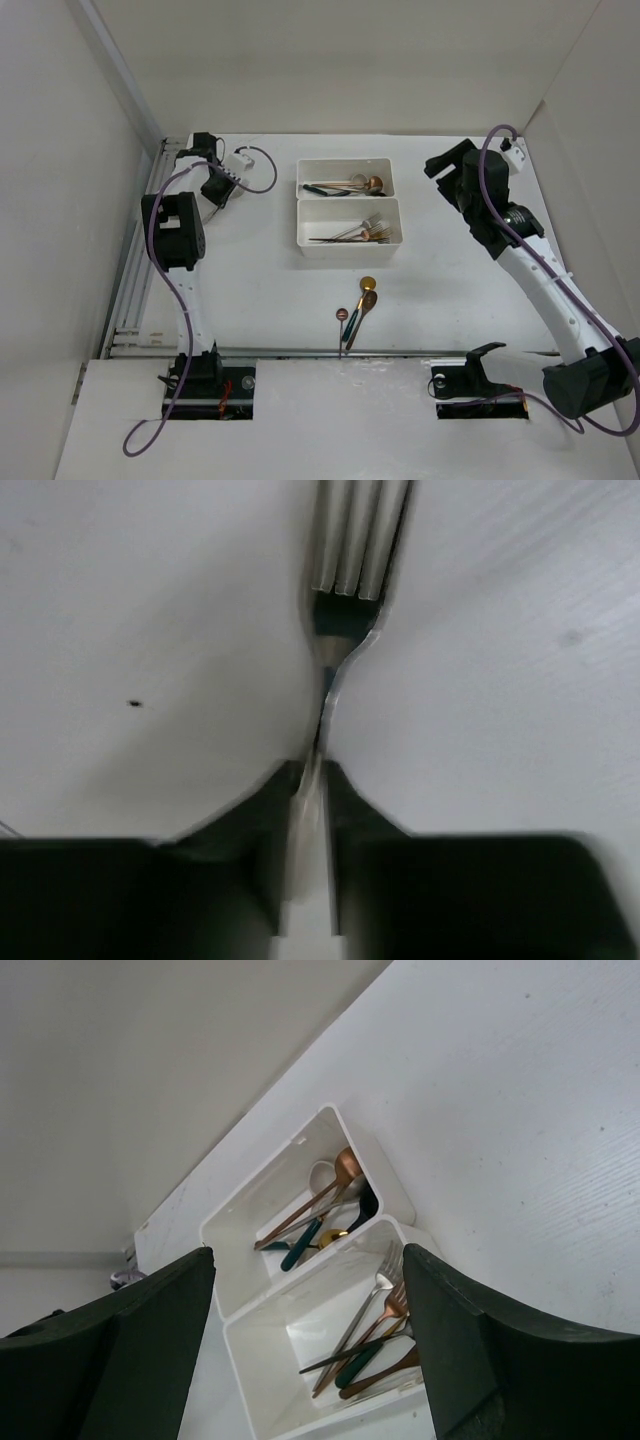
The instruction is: Sort the eating utensils into containers
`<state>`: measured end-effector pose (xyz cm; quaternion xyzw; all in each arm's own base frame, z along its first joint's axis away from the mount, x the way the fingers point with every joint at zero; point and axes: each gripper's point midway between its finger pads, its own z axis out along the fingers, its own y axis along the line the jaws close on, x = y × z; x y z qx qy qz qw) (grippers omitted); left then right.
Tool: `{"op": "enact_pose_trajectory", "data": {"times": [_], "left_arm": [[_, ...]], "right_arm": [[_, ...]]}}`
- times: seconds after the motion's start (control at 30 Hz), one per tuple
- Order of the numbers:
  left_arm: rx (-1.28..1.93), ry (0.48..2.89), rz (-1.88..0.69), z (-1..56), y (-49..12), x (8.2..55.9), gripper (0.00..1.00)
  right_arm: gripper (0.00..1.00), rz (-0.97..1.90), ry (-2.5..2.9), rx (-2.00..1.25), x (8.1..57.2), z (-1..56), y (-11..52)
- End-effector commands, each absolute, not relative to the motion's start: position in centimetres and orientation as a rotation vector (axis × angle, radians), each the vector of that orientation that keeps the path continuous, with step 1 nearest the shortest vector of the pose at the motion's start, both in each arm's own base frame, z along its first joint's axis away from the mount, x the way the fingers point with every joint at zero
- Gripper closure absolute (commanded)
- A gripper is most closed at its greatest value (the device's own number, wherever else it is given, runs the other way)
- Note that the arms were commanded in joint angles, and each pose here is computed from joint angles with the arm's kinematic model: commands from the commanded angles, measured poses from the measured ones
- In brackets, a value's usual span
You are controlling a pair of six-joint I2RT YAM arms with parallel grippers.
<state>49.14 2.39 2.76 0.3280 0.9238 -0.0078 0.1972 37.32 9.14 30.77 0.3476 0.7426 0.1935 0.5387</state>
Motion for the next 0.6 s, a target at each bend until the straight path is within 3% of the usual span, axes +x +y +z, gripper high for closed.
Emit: {"op": "enact_pose_trajectory", "data": {"times": [0.0,0.13,0.3,0.43,0.57], "left_arm": [[0.929,2.654,-0.035,1.8,2.7,48.4,0.99],[0.912,2.618,-0.049,3.4,2.3,49.0,1.0],[0.808,2.416,-0.036,12.2,0.8,52.8,1.0],[0.889,2.14,0.06,23.2,-4.5,53.1,1.0],[1.071,1.855,-0.03,30.2,-15.6,49.2,1.0]], "right_arm": [[0.19,0.472,1.678,0.821,37.2,34.0,8.3],[0.19,0.464,1.673,0.825,37.2,34.0,8.2],[0.19,0.464,1.673,0.825,37.2,34.0,8.2],[0.19,0.456,1.663,0.822,37.0,34.3,7.9],[0.19,0.454,1.649,0.826,36.6,34.6,7.6]]}}
